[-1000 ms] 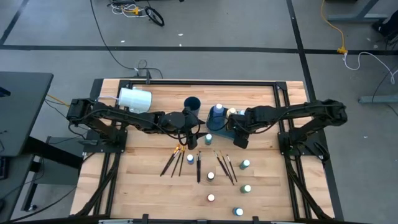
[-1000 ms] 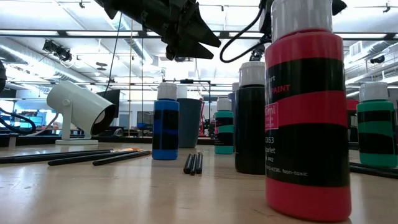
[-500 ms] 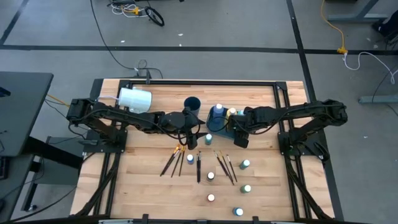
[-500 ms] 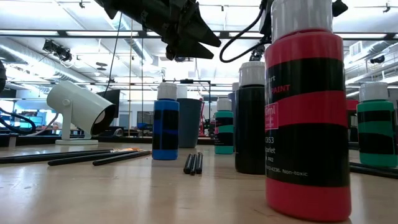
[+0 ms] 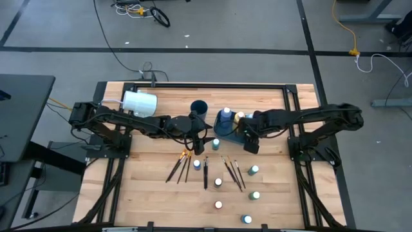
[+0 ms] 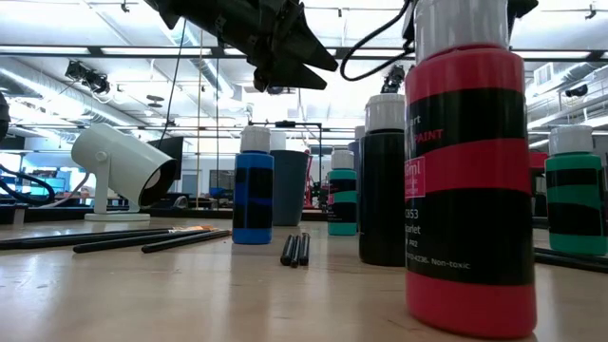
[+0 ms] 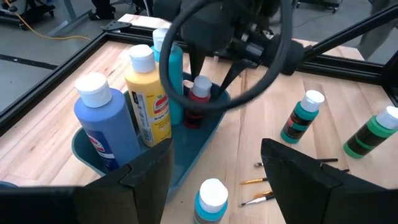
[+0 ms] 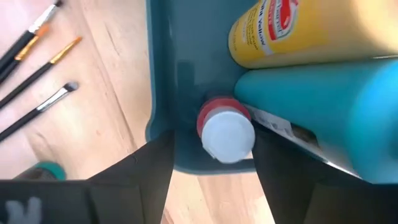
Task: Pick & Place Paint Supplies
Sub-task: Put the small red paint bottle into the blue bin, then put the small light blue paint bottle into the blue bin
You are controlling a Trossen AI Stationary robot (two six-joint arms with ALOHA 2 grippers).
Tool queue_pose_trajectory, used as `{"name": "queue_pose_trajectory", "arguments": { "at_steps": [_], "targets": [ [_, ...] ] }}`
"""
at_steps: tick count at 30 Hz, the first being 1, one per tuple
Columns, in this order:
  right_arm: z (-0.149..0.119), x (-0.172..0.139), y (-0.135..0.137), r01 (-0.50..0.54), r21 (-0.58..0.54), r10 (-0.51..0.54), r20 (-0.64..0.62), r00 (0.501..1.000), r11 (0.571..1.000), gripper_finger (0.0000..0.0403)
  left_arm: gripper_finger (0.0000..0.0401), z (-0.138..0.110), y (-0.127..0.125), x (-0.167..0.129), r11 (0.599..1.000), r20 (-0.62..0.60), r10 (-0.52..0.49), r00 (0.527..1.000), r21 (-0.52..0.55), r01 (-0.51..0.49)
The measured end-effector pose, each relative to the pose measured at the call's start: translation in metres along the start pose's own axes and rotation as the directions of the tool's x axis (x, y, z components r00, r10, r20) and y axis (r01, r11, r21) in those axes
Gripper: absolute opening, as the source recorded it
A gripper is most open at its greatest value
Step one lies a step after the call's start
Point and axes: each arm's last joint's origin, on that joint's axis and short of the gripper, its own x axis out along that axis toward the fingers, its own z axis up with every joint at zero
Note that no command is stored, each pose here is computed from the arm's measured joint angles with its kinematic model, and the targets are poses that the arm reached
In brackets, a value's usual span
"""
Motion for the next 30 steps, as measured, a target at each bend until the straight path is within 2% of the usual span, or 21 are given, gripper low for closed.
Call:
{"name": "queue_pose_trajectory", "arguments": {
  "at_steps": [8, 12, 16, 19, 23, 26, 30],
  "targets": [
    [0.007, -0.036, -0.006, 0.0, -0.026, 0.004, 0.153, 0.988, 1.0, 0.021, 0.0249, 0.0, 0.0, 0.0, 1.0, 0.004, -0.001, 1.0, -0.001, 0.001],
    [0.009, -0.049, -0.002, -0.086, -0.084, 0.103, 0.223, 0.969, 0.993, 0.021, 0.0249, 0.0, 0.0, 0.0, 1.0, 0.004, -0.001, 1.0, -0.001, 0.001],
    [0.006, -0.053, 0.008, -0.188, -0.184, 0.226, 0.211, 0.951, 0.965, 0.021, 0.0249, 0.0, 0.0, 0.0, 1.0, 0.004, -0.001, 1.0, -0.001, 0.001],
    [0.003, -0.054, 0.02, -0.278, -0.263, 0.329, 0.175, 0.928, 0.924, 0.021, 0.0249, 0.0, 0.0, 0.0, 1.0, 0.004, 0.0, 1.0, -0.001, 0.0],
    [-0.005, -0.057, 0.042, -0.362, -0.429, 0.449, 0.121, 0.885, 0.828, 0.021, 0.0249, 0.0, 0.0, 0.0, 1.0, 0.004, 0.0, 1.0, 0.004, 0.0],
    [-0.013, -0.06, 0.056, -0.383, -0.51, 0.484, 0.077, 0.872, 0.771, 0.021, 0.0249, 0.0, 0.0, 0.0, 1.0, 0.004, -0.001, 1.0, 0.008, 0.001],
    [-0.022, -0.065, 0.072, -0.392, -0.565, 0.508, 0.056, 0.859, 0.726, 0.021, 0.0249, 0.0, 0.0, 0.0, 1.0, 0.004, -0.001, 1.0, 0.009, 0.001]
  ]
}}
